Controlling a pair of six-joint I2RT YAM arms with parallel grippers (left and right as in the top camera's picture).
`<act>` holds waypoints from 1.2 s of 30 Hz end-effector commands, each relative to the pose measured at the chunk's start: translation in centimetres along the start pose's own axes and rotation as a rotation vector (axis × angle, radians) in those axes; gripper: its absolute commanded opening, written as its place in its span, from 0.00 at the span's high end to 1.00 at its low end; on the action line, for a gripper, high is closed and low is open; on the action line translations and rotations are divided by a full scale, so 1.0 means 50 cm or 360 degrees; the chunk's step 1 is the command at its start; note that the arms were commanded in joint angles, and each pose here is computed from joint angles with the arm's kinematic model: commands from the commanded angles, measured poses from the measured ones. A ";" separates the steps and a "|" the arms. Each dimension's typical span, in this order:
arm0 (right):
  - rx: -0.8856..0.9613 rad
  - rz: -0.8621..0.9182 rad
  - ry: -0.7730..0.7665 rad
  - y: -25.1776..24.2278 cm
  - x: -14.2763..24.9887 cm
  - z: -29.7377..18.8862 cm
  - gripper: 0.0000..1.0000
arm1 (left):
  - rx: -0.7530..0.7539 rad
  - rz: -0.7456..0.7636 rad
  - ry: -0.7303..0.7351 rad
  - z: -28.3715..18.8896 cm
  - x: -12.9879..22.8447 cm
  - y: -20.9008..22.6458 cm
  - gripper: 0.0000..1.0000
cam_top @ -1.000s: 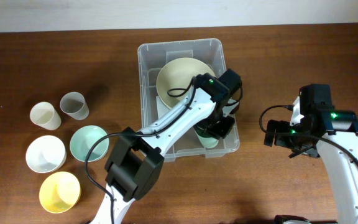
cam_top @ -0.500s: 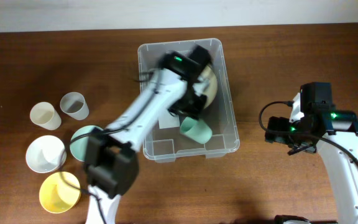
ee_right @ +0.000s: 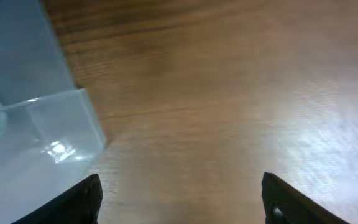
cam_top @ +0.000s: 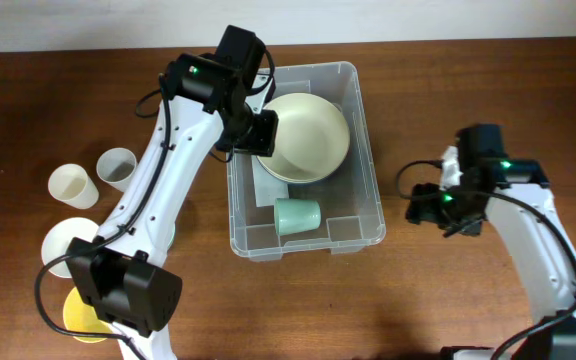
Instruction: Pack container
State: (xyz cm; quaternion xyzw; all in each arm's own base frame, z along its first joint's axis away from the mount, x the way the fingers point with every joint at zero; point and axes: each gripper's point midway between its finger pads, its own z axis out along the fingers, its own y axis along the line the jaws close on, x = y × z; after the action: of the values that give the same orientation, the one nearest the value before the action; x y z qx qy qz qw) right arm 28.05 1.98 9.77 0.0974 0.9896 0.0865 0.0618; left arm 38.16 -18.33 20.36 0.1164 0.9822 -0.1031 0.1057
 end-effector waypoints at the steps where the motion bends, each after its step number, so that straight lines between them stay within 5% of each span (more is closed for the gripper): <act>1: -0.0095 -0.0157 0.0010 0.063 0.005 0.017 0.22 | -0.0013 0.0001 0.0000 -0.016 0.007 0.003 0.49; 13: -0.0159 -0.0376 -0.0005 0.144 0.021 0.026 0.16 | -0.0033 -0.0010 0.0085 -0.017 0.033 0.008 0.50; 17: -0.0053 -0.0302 -0.0033 0.100 0.004 0.024 0.13 | -0.0028 -0.0045 0.0171 -0.019 0.060 0.008 0.75; 19: -0.0045 -0.0260 -0.0035 0.085 0.000 0.022 0.13 | 0.0051 -0.0083 0.0226 -0.020 0.075 -0.010 0.78; 24: -0.0033 -0.0183 -0.0038 0.057 -0.008 0.019 0.11 | 0.0199 -0.0088 0.0278 -0.018 0.087 -0.045 0.73; 25: -0.0030 -0.0164 -0.0036 0.050 -0.009 0.018 0.08 | 0.0199 -0.0087 0.0293 -0.010 0.091 -0.046 0.54; 26: -0.0028 -0.0154 -0.0034 0.047 -0.009 0.017 0.08 | 0.0195 -0.0088 0.0313 -0.004 0.097 -0.045 0.52; 36: -0.0026 -0.0157 -0.0032 0.046 -0.008 0.017 0.08 | 0.0263 -0.0153 0.0500 0.086 0.154 -0.049 0.52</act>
State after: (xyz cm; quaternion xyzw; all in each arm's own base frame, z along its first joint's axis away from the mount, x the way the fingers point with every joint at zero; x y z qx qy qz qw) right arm 29.13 4.55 9.76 0.0506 0.9907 0.0965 0.0813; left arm 32.24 -19.45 15.69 0.0991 0.9834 -0.1465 -0.0407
